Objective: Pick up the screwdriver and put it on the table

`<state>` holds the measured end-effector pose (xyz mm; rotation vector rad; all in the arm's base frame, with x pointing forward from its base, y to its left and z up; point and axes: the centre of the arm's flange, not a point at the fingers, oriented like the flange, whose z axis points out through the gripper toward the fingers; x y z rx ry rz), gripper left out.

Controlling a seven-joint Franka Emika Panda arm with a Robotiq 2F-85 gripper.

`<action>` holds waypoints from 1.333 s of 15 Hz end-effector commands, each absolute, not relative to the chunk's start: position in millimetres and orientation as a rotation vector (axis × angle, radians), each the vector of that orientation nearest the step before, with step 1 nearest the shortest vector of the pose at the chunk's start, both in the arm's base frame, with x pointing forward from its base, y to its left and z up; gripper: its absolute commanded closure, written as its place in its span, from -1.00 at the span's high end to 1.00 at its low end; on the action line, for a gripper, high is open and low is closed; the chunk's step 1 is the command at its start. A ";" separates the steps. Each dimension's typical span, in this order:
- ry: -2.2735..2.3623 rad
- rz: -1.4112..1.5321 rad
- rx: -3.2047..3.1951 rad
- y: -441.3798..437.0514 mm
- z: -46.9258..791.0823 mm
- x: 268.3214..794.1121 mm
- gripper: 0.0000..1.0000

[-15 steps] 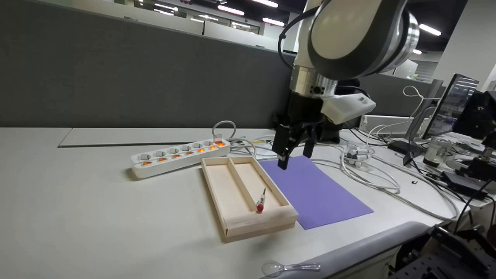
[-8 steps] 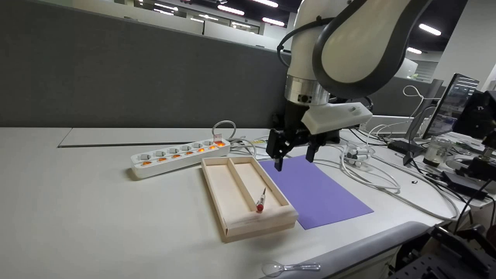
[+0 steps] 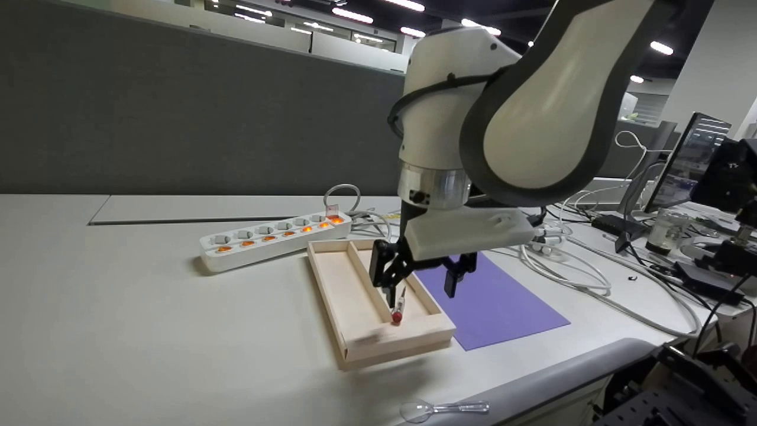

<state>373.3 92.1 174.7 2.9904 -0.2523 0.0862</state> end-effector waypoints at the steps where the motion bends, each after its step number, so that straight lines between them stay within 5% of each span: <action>1: -0.382 0.005 3.029 108.2 131.1 375.0 1.00; 20: -0.496 0.136 3.089 109.9 144.3 407.8 1.00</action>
